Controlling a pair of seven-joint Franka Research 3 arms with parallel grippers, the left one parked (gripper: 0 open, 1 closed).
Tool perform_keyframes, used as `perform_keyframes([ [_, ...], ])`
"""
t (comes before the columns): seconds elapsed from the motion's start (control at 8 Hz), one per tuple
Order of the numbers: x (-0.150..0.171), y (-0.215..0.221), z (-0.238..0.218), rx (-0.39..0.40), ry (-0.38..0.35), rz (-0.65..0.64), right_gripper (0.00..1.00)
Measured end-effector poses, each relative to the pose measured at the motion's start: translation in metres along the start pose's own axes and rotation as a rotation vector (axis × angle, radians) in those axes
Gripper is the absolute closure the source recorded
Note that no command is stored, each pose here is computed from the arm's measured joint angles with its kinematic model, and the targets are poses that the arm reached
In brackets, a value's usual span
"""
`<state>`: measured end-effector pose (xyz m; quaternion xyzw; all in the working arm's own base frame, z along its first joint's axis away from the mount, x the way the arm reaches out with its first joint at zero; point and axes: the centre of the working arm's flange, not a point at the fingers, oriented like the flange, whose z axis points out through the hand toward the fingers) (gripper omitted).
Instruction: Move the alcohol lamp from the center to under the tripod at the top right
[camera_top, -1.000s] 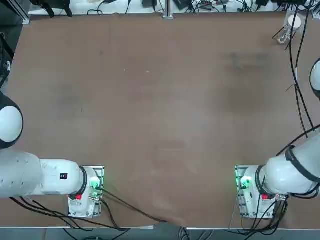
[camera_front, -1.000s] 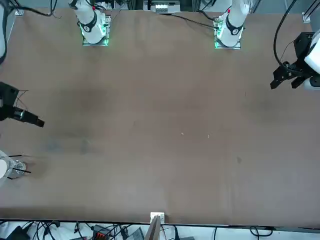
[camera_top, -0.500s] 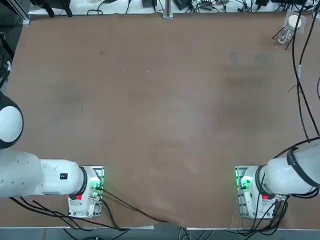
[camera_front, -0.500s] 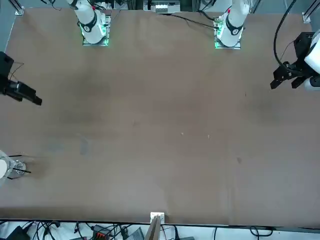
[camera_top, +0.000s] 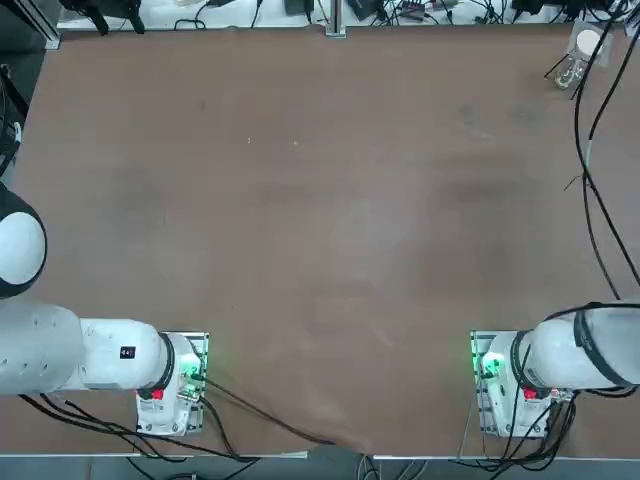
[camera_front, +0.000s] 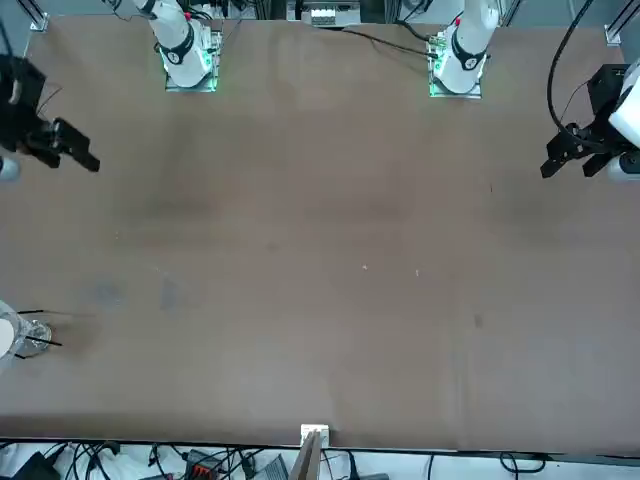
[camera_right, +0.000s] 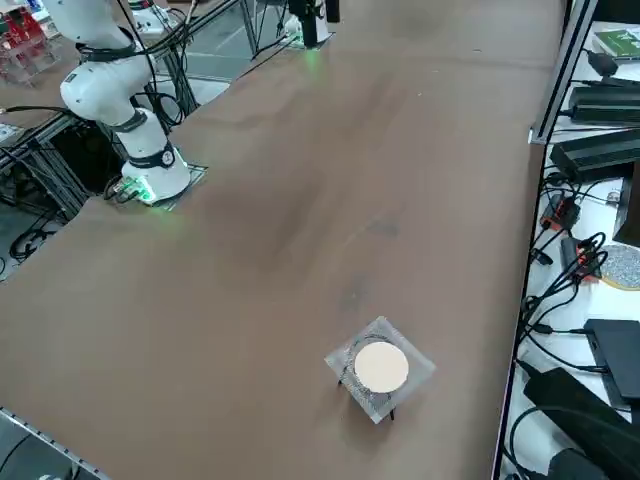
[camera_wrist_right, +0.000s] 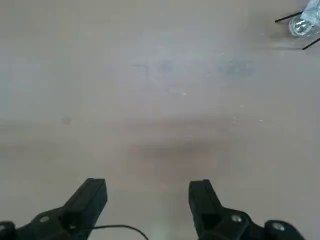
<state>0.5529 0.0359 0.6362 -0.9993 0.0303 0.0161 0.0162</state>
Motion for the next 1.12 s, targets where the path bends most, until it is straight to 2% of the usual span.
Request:
perform_keyframes([
  [0.38, -0.021, 0.001, -0.001, -0.041, 0.042, -0.019, 0.00],
  [1.12, -0.026, 0.019, -0.001, -0.042, 0.052, 0.000, 0.00],
])
